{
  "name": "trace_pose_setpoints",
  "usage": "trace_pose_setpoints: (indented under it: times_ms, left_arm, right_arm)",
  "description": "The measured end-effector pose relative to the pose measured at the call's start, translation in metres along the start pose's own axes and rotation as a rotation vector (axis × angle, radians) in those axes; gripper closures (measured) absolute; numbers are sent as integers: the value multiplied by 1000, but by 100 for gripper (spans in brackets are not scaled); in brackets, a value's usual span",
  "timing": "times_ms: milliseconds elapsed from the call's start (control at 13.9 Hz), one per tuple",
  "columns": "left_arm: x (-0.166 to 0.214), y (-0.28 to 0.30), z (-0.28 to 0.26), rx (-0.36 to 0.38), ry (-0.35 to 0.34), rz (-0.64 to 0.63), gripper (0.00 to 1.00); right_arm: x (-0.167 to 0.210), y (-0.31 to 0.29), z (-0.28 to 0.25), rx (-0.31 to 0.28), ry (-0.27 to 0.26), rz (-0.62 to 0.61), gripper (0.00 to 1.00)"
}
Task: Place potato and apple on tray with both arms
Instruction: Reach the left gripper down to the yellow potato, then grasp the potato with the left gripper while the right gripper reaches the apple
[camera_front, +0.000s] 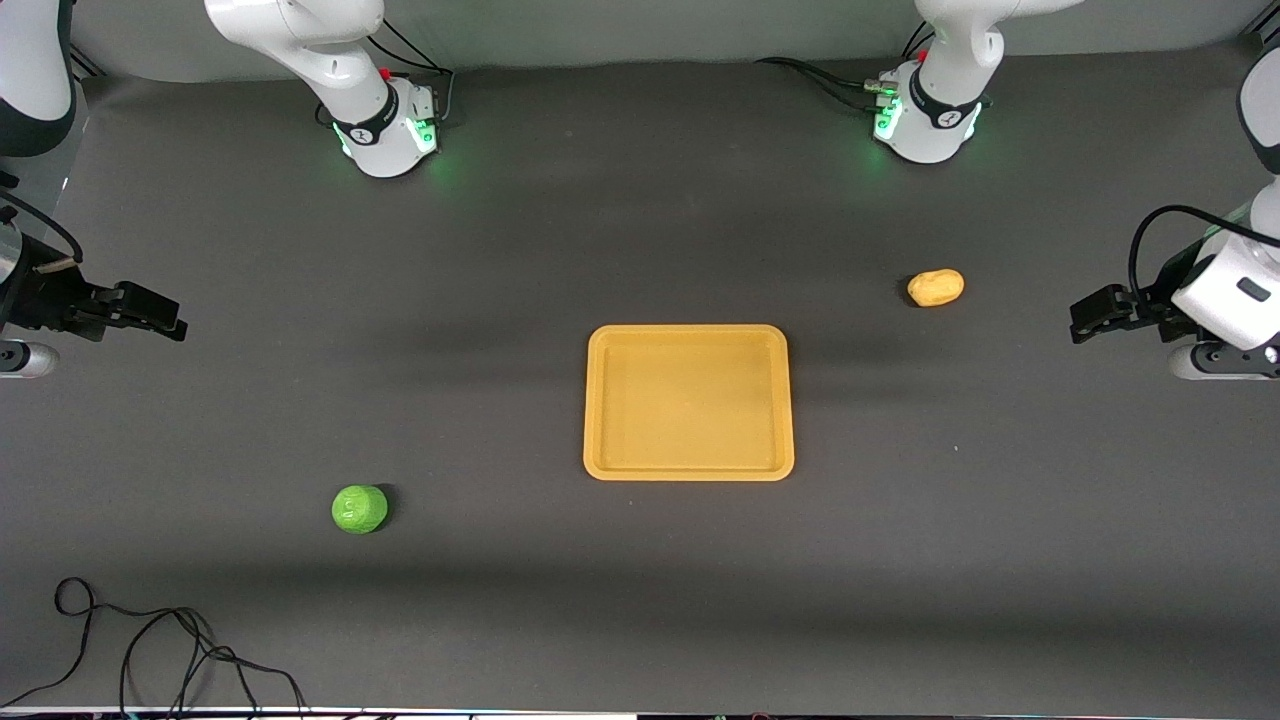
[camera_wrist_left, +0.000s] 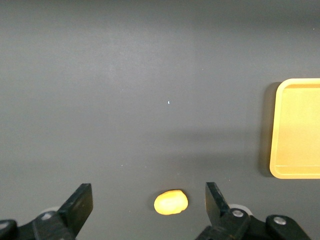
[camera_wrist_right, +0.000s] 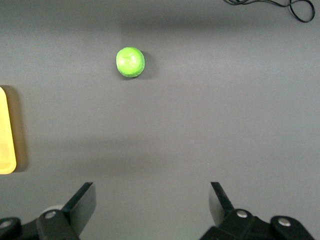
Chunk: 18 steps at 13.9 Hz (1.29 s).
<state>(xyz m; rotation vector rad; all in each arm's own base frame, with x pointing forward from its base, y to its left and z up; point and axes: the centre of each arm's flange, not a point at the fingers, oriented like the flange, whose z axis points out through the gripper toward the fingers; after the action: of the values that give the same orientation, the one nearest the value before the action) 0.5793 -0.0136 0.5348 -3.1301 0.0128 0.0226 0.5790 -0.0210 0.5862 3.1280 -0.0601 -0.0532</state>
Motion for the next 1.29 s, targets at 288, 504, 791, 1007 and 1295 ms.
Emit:
trace_pose_setpoints:
  times_ms: [288, 504, 791, 1007, 1295]
  left_arm:
    - [-36, 8, 126, 4, -66, 16, 0]
    - [-86, 14, 214, 6, -181, 30, 0]
    - [-135, 36, 266, 17, -313, 92, 1]
    - [-155, 50, 296, 15, -366, 167, 3]
    - [-171, 39, 325, -10, -333, 235, 4]
  right_arm:
    - [0, 0, 0, 0, 1, 0, 0]
    - [0, 0, -1, 0, 2, 0, 0]
    - [2, 0, -1, 0, 4, 0, 0]
    - [3, -1, -1, -1, 3, -1, 0]
    - [7, -7, 6, -1, -5, -11, 0]
